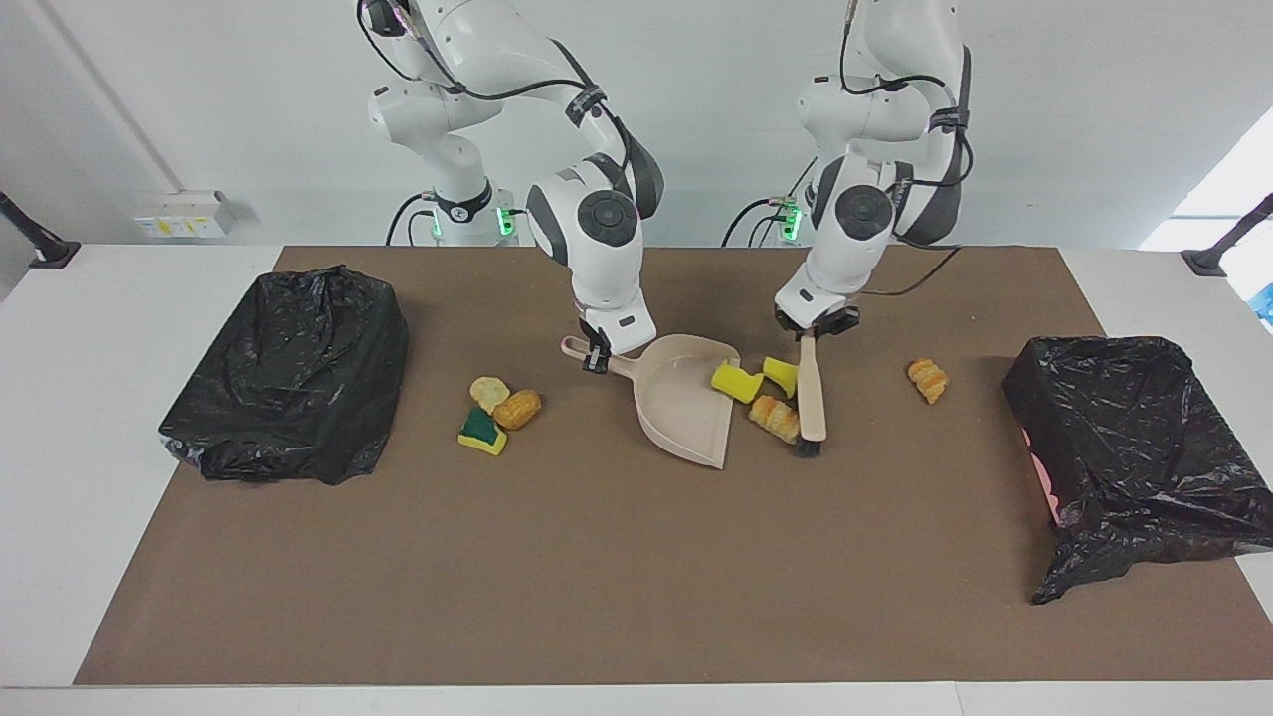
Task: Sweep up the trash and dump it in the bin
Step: 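Sweep the crusts and sponges with the left gripper into the dustpan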
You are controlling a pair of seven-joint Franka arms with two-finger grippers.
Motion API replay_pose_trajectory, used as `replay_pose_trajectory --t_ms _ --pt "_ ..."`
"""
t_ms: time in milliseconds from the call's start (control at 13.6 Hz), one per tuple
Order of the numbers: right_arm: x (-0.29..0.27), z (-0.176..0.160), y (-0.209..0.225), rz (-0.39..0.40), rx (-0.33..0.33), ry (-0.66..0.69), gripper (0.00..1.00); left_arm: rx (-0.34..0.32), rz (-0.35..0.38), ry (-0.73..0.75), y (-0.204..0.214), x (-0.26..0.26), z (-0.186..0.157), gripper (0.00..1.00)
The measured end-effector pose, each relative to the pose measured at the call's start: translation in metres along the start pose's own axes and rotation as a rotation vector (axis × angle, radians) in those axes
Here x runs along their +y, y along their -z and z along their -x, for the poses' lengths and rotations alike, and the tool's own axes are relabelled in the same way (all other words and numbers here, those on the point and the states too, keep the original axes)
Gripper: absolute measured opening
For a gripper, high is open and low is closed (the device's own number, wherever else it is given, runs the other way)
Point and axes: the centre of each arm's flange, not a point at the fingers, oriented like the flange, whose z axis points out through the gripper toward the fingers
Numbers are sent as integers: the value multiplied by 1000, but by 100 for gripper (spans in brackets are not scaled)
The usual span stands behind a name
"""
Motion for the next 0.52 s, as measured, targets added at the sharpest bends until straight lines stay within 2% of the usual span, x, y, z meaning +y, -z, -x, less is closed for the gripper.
replay_pose_trajectory --t_ms 294,515 --pt "0 0 0 0 0 -3 31 12 56 -48 1 71 22 26" --pt "0 0 0 0 0 -3 31 52 86 23 26 72 9 26"
